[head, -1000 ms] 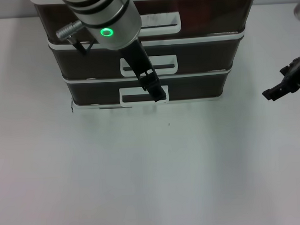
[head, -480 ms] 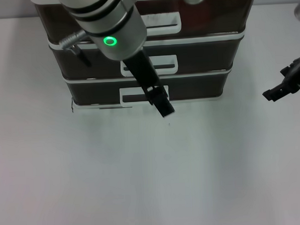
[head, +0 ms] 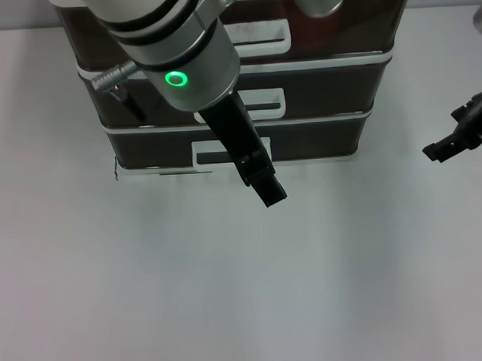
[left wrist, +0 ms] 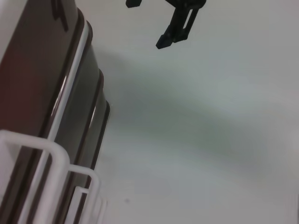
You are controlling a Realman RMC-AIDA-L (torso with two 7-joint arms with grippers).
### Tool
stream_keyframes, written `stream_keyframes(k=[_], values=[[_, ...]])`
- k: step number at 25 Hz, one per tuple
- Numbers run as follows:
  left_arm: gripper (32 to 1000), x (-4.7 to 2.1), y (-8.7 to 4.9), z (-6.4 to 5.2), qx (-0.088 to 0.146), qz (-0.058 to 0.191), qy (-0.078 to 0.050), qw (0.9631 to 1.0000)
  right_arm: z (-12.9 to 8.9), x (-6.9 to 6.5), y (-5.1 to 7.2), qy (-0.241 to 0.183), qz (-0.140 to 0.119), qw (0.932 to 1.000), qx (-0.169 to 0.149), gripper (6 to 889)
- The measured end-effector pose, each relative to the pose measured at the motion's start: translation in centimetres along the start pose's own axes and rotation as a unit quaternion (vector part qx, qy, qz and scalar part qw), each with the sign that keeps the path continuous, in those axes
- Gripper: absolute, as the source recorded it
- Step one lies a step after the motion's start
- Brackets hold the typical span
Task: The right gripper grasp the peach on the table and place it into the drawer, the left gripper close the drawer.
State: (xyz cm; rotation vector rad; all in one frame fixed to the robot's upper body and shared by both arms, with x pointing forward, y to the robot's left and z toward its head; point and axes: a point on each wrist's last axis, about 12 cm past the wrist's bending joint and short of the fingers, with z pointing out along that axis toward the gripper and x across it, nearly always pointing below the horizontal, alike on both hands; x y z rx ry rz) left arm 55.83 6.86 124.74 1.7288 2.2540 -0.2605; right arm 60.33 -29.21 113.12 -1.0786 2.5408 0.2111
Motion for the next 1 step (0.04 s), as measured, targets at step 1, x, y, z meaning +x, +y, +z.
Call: stream_keyframes(k=[1], values=[[815, 0.01, -0.03, -0.03, 0.0, 0.0, 0.0, 1.0, 0.01, 0.02, 0.0, 0.0, 0.0, 1.0, 0.0, 866]])
